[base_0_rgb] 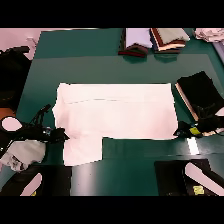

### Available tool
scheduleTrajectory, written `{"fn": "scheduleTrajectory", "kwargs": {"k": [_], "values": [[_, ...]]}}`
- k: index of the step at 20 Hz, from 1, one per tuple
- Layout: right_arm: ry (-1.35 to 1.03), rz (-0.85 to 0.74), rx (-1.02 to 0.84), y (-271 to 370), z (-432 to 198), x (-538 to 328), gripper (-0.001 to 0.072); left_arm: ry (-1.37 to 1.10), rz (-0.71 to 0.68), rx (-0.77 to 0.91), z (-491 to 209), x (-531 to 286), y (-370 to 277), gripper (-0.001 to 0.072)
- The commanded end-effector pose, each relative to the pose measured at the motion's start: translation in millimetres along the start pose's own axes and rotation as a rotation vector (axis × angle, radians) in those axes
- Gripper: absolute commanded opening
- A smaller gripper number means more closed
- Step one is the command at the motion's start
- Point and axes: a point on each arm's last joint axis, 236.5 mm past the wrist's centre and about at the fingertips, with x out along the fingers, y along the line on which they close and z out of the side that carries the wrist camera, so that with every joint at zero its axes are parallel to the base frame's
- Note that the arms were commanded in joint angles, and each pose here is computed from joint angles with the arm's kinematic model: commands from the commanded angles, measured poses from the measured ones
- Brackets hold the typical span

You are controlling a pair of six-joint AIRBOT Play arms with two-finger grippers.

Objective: Fold the shirts.

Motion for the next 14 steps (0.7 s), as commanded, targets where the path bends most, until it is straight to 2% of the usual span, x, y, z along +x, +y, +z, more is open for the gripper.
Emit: {"fn": "scheduleTrajectory", "kwargs": {"k": [1,5,10,14], "values": [[-0.062,-0.038,-0.134,22.3,16.4,-13.1,0.0016,0.033,0.025,0.030,-6.0,-4.5,3.1,0.0022],[-0.160,-0.050,-0.217,42.4,13.7,-52.3,0.0015,-0.028,0.093,0.086,-9.8,-37.3,0.6,0.0021],[-0.251,-0.135,-0.277,43.9,-6.1,-94.6,0.0015,0.018,0.084,0.114,-57.3,-65.1,-15.1,0.0023],[-0.328,-0.168,-0.285,49.5,8.4,-123.4,0.0014,-0.155,0.104,0.146,-11.2,-88.1,-26.3,0.0022]]}}
